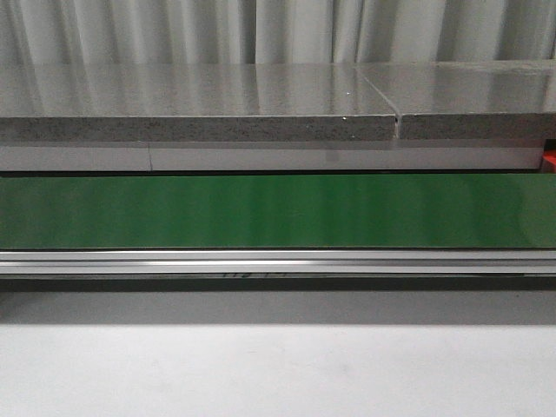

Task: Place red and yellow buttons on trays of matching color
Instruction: 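Move the left gripper over another red push button in the cluster, then grasp the red button with the left gripper and set it on the belt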

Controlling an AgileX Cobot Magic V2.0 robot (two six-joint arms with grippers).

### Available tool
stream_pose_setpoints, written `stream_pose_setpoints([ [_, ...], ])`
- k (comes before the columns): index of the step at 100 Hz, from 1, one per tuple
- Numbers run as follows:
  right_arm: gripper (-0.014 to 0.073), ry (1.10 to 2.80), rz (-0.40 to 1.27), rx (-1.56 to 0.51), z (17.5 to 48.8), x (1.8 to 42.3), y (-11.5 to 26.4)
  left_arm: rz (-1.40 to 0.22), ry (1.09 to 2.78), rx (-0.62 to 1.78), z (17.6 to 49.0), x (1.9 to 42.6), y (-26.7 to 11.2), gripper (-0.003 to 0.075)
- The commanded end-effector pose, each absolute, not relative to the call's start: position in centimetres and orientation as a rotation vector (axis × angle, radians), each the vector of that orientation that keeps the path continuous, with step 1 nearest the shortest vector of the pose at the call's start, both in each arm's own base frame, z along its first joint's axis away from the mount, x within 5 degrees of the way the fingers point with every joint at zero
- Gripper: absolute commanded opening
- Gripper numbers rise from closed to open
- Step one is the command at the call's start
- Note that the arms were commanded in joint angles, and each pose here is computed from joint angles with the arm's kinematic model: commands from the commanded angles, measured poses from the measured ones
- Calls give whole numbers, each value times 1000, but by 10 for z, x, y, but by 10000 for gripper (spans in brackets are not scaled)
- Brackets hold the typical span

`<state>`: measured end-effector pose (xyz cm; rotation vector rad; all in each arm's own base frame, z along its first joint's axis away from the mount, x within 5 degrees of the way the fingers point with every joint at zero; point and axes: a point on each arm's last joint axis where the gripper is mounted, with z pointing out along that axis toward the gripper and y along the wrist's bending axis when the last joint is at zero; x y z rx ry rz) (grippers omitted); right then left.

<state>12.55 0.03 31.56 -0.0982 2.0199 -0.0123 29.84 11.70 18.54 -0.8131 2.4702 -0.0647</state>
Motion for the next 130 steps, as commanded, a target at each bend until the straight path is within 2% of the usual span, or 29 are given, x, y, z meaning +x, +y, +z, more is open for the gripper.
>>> stream_pose_setpoints([
  [1, -68, 1930, -31, -94, 330, 127, 0, -56, 2358, -810, 207, 305, 121, 571],
  [42, -68, 1930, -31, -94, 330, 127, 0, -58, 2377, -803, 206, 304, 120, 158],
  [63, -68, 1930, -31, -94, 330, 127, 0, -67, 2369, -791, 219, 298, 117, 15],
  [76, -68, 1930, -31, -94, 330, 127, 0, -63, 2289, -760, 249, 288, 112, -20],
  [98, -68, 1930, -31, -94, 330, 127, 0, -98, 2117, -713, 306, 259, 95, -19],
  [112, -68, 1930, -31, -94, 330, 127, 0, -120, 2111, -602, 325, 254, 76, -19],
  [130, -68, 1930, -31, -94, 330, 127, 0, -184, 2189, -440, 333, 270, 48, -19],
])
